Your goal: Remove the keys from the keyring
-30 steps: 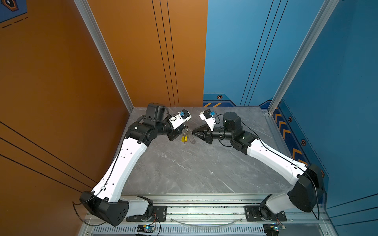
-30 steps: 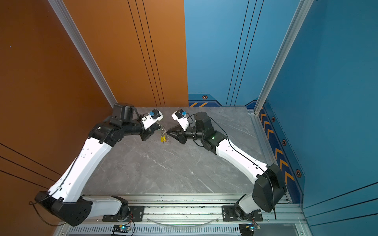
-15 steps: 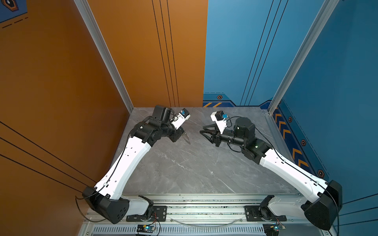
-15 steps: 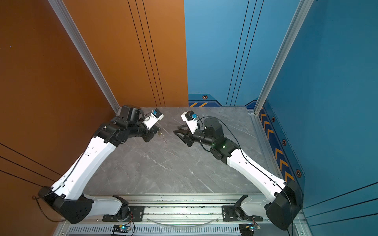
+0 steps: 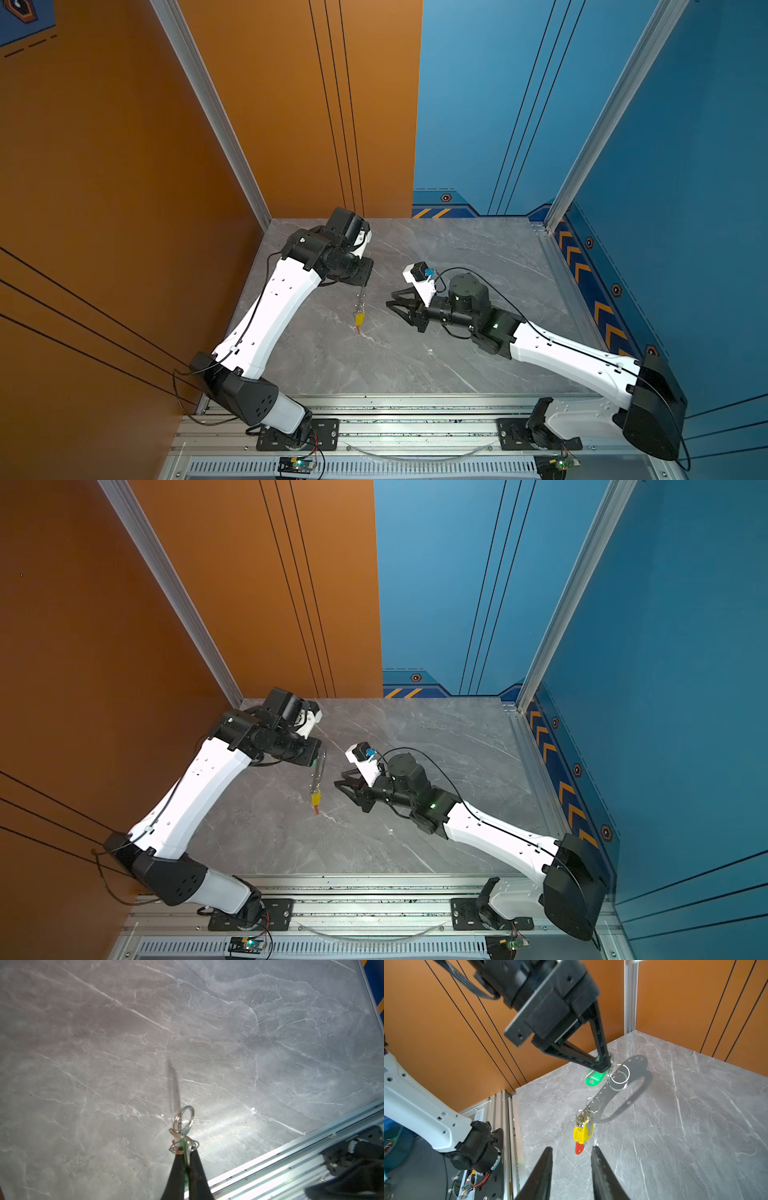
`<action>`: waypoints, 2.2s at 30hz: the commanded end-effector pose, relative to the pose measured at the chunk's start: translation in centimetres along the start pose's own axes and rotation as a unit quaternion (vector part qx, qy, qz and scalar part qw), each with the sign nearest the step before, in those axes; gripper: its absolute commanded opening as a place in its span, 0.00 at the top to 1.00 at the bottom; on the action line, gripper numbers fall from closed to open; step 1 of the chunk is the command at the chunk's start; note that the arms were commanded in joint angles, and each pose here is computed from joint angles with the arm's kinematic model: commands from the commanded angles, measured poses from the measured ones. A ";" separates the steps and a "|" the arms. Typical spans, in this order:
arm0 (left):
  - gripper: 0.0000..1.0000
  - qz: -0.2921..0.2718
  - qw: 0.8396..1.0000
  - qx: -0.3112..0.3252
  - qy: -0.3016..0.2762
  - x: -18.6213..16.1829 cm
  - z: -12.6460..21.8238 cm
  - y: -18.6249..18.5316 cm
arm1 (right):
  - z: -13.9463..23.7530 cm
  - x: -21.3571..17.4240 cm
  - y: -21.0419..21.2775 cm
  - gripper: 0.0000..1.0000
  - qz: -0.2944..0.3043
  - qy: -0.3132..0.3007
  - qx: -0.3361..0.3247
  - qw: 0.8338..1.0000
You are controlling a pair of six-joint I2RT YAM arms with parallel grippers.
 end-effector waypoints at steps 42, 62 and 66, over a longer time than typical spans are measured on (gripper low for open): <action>1.00 0.179 0.977 -0.084 0.085 -0.2 3.8 0.1 | -4.8 1.3 -3.0 0.73 0.100 -0.069 -0.088 0.989; 1.00 0.189 0.973 -0.097 0.093 -0.8 4.2 -0.9 | -5.0 1.8 -1.9 0.77 0.120 -0.062 -0.069 0.988; 1.00 0.187 0.972 -0.104 0.092 -0.7 4.4 -1.2 | -5.6 2.2 -3.0 0.77 0.121 -0.071 -0.062 0.988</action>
Point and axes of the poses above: each gripper's point midway between its finger pads, its own z axis back along the fingers, its own y axis along the line the jaws close on, x = y × z, the point moved 3 cm from there along z, back along the fingers, and after that the axes turned 8 degrees about z, right-handed, at the moved point
